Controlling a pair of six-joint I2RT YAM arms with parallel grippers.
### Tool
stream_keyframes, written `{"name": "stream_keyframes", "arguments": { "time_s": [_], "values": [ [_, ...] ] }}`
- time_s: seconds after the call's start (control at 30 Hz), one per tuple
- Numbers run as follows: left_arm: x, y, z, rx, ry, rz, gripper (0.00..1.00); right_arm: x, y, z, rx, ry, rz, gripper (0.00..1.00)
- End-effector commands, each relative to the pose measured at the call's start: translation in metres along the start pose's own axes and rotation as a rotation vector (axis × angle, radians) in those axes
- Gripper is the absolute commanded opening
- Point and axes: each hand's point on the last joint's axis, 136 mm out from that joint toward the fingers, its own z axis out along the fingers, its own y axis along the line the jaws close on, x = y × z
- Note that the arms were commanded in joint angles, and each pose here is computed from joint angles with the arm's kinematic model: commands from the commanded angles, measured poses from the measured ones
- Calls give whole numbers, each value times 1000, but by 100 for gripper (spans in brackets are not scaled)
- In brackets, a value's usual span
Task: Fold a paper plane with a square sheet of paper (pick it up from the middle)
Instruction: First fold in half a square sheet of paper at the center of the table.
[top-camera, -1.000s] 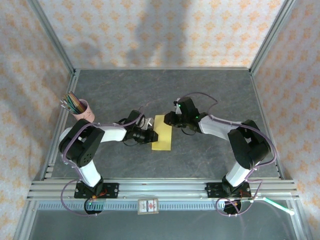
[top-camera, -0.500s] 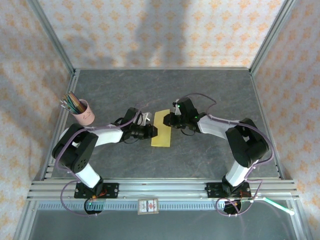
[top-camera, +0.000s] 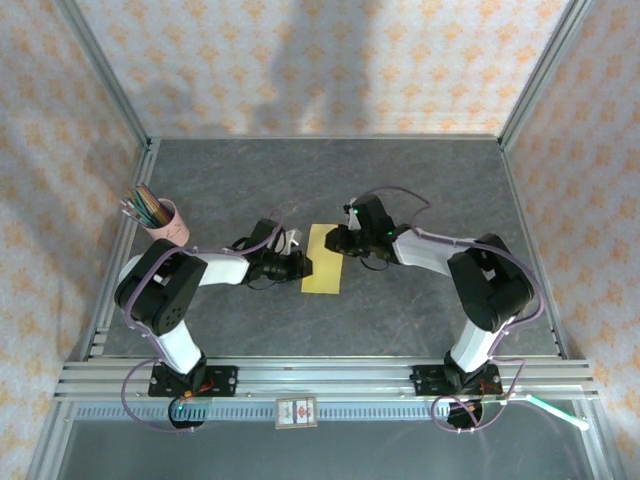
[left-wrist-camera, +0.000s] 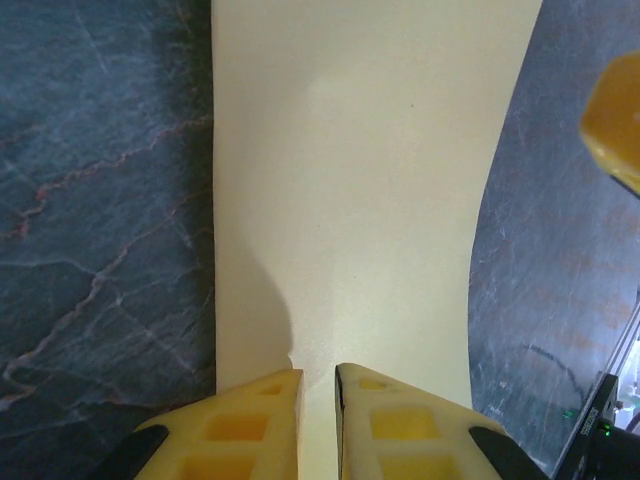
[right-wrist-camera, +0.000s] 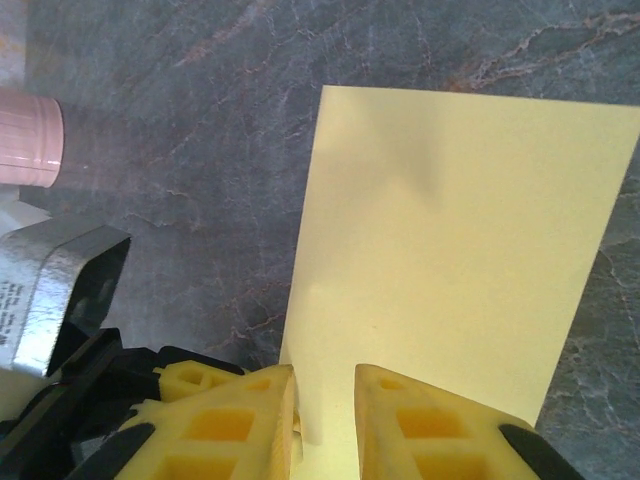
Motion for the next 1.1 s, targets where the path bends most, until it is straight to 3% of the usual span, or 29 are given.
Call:
{"name": "stream_keyframes", "arguments": {
  "time_s": [0.0, 0.53, 1.07],
  "values": [
    [1, 11, 2, -10, -7, -27, 18, -8, 12, 2, -31, 1, -21, 23],
    [12, 31, 7, -49, 1, -72, 14, 2, 44, 44, -144, 103, 29, 19],
    [25, 48, 8, -109, 36, -81, 12, 15, 20, 81, -68, 190, 10, 18]
  ]
}}
